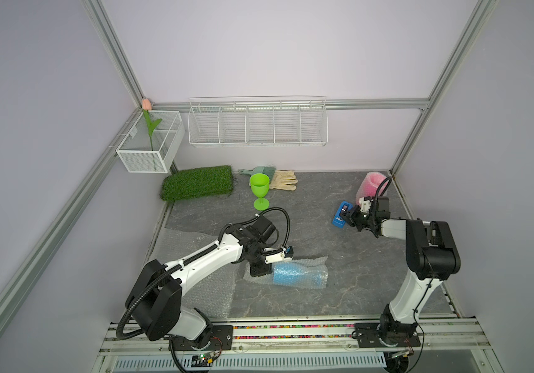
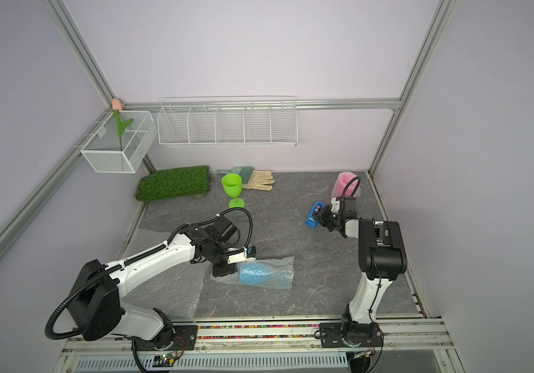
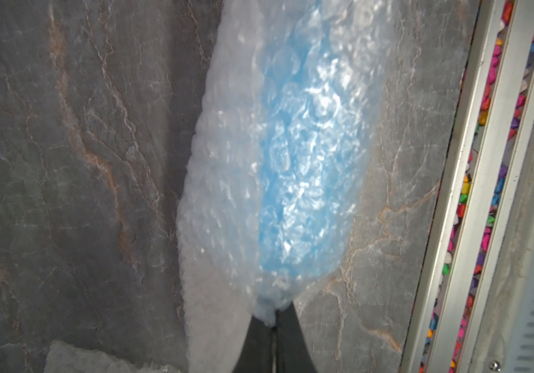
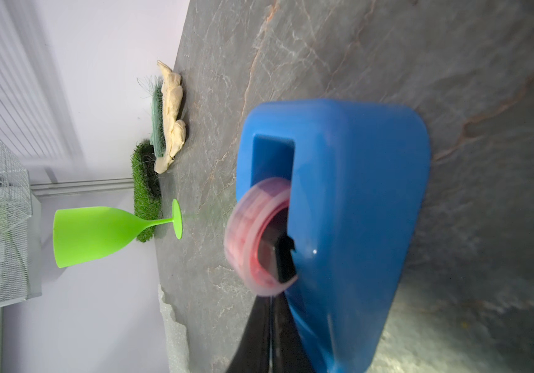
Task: Wrap wine glasses in bubble wrap
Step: Pull the tape from the tape cutter.
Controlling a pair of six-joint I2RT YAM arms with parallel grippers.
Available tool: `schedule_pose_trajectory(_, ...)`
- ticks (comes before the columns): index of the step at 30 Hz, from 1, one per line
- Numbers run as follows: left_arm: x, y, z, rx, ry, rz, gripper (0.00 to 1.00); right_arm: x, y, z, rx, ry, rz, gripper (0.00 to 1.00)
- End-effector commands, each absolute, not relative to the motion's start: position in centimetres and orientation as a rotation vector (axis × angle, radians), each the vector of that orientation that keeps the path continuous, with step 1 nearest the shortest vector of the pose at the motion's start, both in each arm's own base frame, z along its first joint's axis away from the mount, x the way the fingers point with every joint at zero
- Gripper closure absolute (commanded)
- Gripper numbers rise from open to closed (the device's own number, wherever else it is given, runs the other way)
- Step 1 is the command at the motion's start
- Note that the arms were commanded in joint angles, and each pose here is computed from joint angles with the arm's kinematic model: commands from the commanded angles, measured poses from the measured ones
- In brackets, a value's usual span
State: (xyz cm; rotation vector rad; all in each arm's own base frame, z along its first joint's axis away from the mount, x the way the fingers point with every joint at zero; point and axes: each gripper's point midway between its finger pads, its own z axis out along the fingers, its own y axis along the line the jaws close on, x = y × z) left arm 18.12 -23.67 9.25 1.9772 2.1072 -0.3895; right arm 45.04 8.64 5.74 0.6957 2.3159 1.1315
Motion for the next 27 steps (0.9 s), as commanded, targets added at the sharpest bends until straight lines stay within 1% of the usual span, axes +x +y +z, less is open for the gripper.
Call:
schedule_pose_trajectory(1,17.4,-23.6,8.8,2.018,2.102,-0.421,1.00,45.2,8.7,7.8,0.687,2.273,1.144,0.93)
schedule_pose_trajectory(6,17.4,-23.7,8.7,2.020,2.104,-0.421,1.00,44.5,8.9,10.7,0.661,2.240,1.161,0.93)
schedule_pose_trajectory(12,17.3,-23.7,8.6,2.031,2.118,-0.427,1.00,42.4,9.9,13.3,0.637,2.232,1.180,0.93)
schedule_pose_trajectory(27,17.2,-23.7,8.8,2.027,2.110,-0.437,1.00,31.7,14.6,15.0,0.599,2.346,1.172,0.93)
